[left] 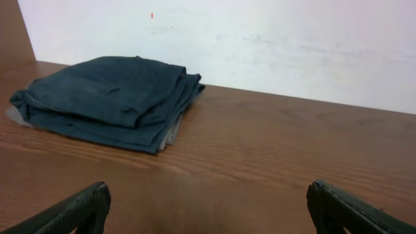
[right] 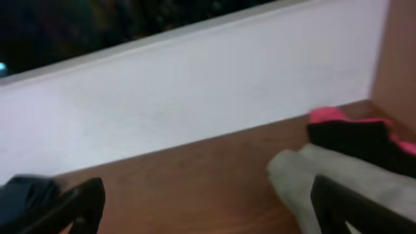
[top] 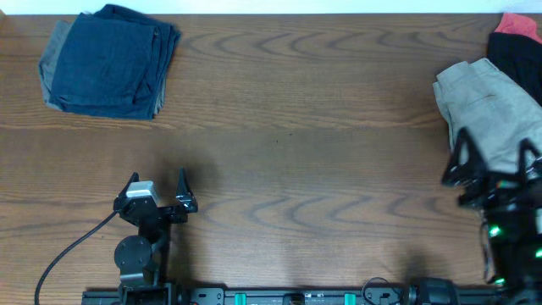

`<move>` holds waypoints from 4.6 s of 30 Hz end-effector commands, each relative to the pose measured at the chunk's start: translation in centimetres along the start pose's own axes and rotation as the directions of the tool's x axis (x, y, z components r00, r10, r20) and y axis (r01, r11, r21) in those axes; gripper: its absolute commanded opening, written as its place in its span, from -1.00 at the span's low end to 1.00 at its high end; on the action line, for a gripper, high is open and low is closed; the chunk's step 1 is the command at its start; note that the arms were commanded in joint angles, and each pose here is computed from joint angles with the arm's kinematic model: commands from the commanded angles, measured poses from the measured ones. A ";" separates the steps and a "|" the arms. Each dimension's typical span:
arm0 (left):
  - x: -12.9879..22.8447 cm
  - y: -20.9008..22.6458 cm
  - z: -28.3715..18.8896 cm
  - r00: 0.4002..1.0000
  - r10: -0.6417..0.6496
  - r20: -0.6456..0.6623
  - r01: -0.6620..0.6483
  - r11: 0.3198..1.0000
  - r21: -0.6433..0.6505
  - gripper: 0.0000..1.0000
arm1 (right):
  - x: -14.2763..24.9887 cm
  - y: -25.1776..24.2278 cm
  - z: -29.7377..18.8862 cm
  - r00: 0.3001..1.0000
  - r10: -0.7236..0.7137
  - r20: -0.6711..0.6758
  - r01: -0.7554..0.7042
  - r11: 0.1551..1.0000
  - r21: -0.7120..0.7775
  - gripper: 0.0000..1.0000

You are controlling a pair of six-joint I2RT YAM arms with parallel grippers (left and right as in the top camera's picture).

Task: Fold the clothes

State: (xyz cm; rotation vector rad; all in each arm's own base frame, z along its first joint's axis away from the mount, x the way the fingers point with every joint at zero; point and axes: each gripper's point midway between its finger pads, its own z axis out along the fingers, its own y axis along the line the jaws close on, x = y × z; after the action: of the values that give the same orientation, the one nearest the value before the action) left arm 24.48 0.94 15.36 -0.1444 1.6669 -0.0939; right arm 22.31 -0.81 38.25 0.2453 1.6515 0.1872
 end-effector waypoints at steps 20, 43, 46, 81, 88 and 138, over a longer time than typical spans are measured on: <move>1.5 0.1 0.1 0.999 0.010 -0.047 -0.010 1.000 0.003 0.96 | 16.9 -1.5 3.2 0.990 0.038 0.134 -0.014 0.984 -0.179 0.98; 1.5 0.1 0.1 0.999 0.010 -0.047 -0.010 1.000 0.003 0.95 | 22.0 -4.3 4.4 0.991 -0.136 0.013 0.137 0.989 -0.056 0.98; 1.5 0.1 0.1 0.999 0.010 -0.046 -0.010 1.000 0.003 0.96 | 22.0 -4.2 4.4 0.991 -0.135 0.012 0.136 0.989 -0.061 0.98; 1.5 0.1 0.1 0.999 0.010 -0.046 -0.010 1.000 0.003 0.96 | 21.7 -5.1 4.4 0.965 -0.261 0.021 0.261 0.965 -0.019 0.99; 1.5 0.1 0.1 0.999 0.010 -0.047 -0.010 1.000 0.003 0.96 | 21.7 -5.1 4.4 0.965 -0.261 0.021 0.261 0.965 -0.019 0.98; 1.5 0.1 0.1 0.999 0.010 -0.047 -0.010 1.000 0.003 0.95 | 21.7 -5.1 4.4 0.965 -0.261 0.021 0.261 0.965 -0.019 0.98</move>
State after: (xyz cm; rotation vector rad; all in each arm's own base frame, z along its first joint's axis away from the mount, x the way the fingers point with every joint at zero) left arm 24.48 0.94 15.38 -0.1441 1.6665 -0.0936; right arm 24.65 -0.04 15.71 0.0303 1.6455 0.0182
